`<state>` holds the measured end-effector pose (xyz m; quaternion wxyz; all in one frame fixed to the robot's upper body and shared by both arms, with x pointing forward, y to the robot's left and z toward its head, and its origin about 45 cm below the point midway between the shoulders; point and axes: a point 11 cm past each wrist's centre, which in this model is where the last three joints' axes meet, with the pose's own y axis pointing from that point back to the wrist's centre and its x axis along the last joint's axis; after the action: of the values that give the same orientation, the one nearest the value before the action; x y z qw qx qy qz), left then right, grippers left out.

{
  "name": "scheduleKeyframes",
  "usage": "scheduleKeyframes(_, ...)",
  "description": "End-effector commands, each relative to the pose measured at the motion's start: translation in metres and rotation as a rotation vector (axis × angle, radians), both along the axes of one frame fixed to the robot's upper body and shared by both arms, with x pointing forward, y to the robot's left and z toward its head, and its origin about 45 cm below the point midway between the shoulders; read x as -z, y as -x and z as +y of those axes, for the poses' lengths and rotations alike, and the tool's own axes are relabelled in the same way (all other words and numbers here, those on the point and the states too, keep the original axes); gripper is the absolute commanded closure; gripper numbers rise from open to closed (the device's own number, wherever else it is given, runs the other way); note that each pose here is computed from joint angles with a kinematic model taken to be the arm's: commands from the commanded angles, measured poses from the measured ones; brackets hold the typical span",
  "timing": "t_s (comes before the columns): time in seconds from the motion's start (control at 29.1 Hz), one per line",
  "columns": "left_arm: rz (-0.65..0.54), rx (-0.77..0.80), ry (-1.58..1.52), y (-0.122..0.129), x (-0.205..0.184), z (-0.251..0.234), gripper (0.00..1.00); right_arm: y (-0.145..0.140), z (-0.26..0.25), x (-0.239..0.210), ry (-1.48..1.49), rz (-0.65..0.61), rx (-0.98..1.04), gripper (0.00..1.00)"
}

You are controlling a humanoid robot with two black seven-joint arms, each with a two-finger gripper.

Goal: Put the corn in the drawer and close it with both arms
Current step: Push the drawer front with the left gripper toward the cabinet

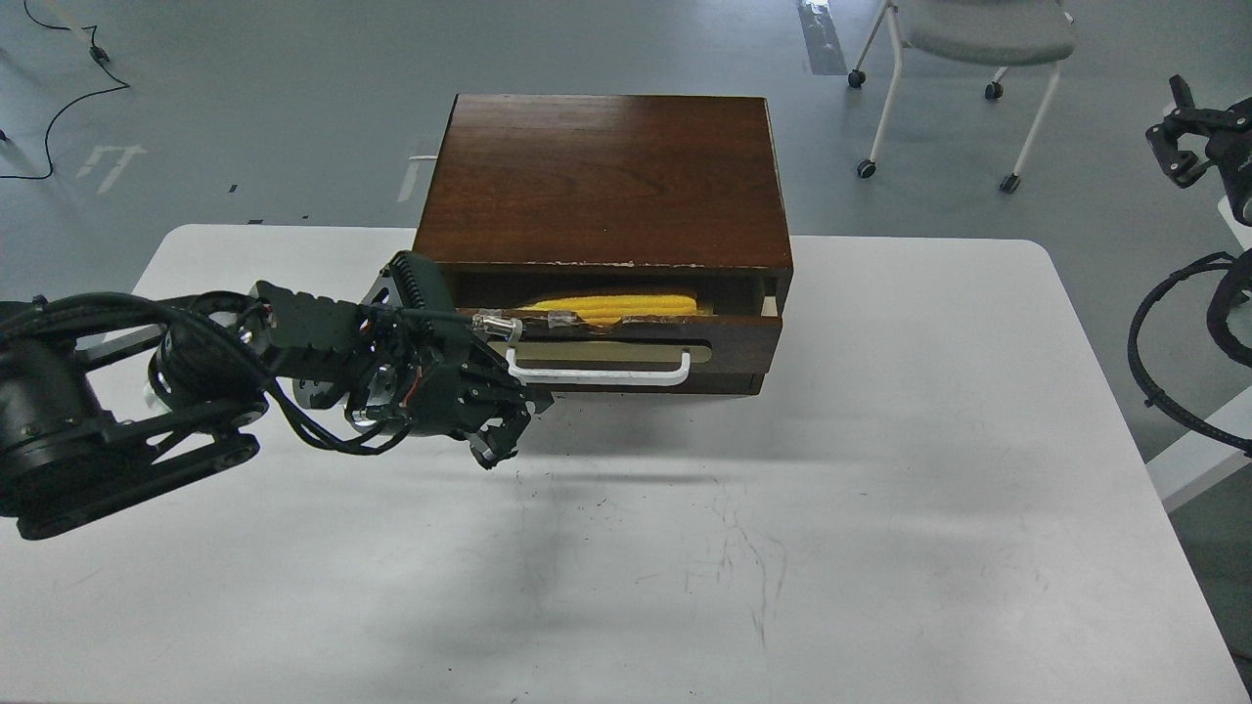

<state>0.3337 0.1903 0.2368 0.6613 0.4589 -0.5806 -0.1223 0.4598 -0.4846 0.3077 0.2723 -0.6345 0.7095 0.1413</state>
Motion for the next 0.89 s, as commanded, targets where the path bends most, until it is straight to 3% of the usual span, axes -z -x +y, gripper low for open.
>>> scheduleKeyframes(0.0, 0.0, -0.013, -0.006, -0.003, 0.002, 0.003, 1.0, 0.0, 0.001, 0.001, -0.001, 0.002, -0.002, 0.0)
scheduleKeyframes(0.86, -0.006, -0.097, -0.026, -0.023, 0.004, 0.024, 1.0, 0.001, -0.002, 0.001, 0.0, 0.001, 0.002, 0.0)
